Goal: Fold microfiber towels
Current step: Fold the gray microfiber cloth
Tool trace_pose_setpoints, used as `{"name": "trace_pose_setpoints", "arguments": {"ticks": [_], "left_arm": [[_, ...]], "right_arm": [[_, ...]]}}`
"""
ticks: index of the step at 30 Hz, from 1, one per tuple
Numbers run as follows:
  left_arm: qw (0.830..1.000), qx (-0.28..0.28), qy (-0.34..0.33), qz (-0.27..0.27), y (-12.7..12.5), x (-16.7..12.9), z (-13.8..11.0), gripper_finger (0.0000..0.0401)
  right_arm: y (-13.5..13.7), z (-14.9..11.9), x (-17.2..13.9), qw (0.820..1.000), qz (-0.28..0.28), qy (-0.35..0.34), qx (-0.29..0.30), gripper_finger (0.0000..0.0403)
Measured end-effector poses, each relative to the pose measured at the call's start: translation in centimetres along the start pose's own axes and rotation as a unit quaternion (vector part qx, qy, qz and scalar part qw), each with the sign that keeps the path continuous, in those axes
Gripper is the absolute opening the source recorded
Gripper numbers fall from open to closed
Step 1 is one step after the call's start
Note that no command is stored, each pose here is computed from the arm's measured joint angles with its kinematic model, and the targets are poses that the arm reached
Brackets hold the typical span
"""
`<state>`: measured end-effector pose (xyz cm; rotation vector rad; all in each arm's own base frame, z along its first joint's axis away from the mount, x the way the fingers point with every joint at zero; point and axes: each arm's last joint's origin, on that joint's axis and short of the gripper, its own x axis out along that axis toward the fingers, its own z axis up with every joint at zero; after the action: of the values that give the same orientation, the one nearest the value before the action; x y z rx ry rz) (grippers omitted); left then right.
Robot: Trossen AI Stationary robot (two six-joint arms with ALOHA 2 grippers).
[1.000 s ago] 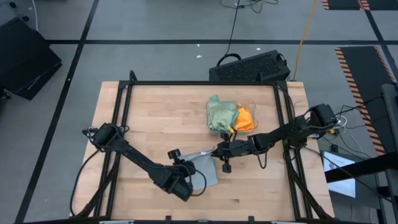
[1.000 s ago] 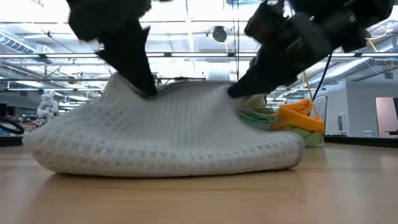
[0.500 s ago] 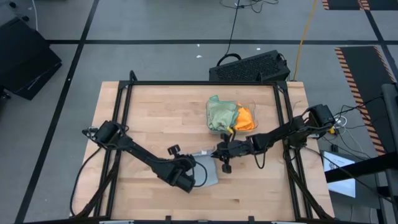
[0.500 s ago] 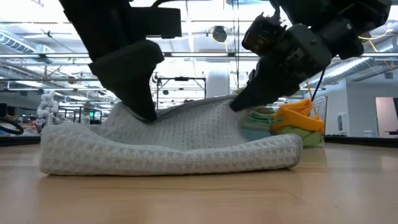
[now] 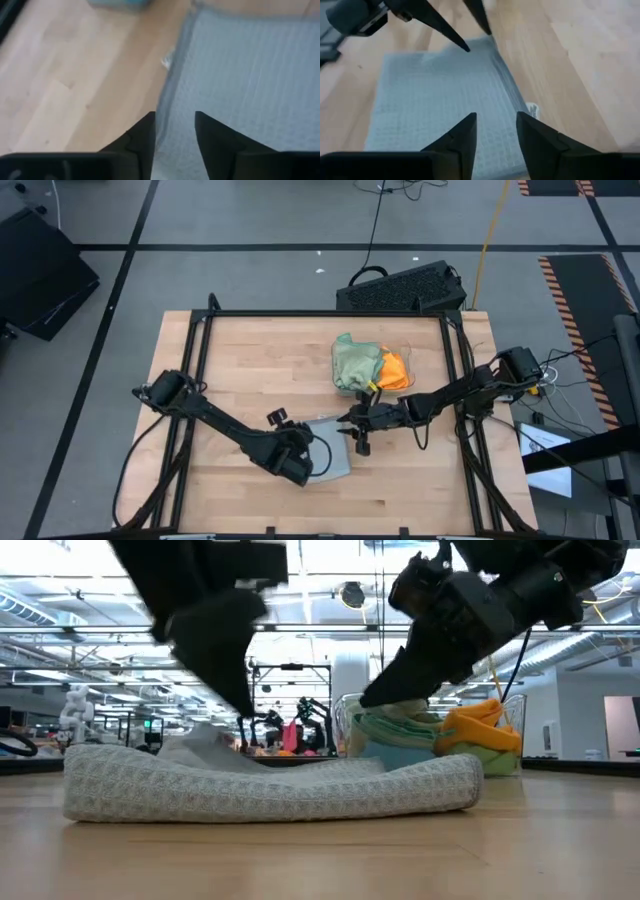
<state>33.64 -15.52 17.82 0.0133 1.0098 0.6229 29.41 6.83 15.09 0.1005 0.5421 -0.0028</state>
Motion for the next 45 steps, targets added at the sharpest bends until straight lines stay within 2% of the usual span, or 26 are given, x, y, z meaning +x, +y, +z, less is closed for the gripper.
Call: {"name": "trace_pose_setpoints", "arguments": {"ticks": [5,10,14,18,24,29,37,41,45], "left_arm": [[0.998,-0.031,-0.047,-0.021,1.4,-3.2,1.1,0.0157],[0.993,-0.031,-0.102,-0.047,0.1,-5.4,0.0,0.0142],[0.988,-0.043,-0.13,-0.076,-1.7,-4.5,-2.1,0.0121],[0.984,-0.073,-0.125,-0.099,-2.2,-2.5,-4.8,0.0098],[0.98,-0.1,-0.119,-0.128,-1.9,-0.3,-8.1,0.007],[0.984,-0.105,-0.096,-0.112,-0.9,1.0,-9.9,0.0046],[0.987,-0.071,-0.096,-0.108,-0.2,0.7,-9.8,0.0023],[0.982,-0.064,-0.136,-0.114,0.5,-0.8,-8.4,0.0013],[0.975,-0.047,-0.2,-0.087,1.0,-1.5,-6.9,0.0003]], "right_arm": [[1.5,0.2,-0.6,0.999,0.028,-0.017,-0.014,0.0131],[3.7,-0.2,-0.4,0.997,0.065,-0.043,-0.019,0.0117],[5.1,-0.6,0.2,0.992,0.092,-0.081,-0.025,0.01],[5.6,-1.6,1.4,0.99,0.099,-0.098,-0.031,0.008],[5.4,-4.2,3.5,0.993,0.09,-0.072,-0.037,0.0049],[5.2,-6.3,4.7,0.995,0.083,-0.042,-0.039,0.0027],[5.2,-6.8,4.8,0.996,0.08,-0.024,-0.033,0.0006],[5.6,-5.5,4.1,0.994,0.092,-0.059,-0.025,0.0004],[5.8,-3.8,3.5,0.989,0.09,-0.117,-0.011,0.0004]]}}
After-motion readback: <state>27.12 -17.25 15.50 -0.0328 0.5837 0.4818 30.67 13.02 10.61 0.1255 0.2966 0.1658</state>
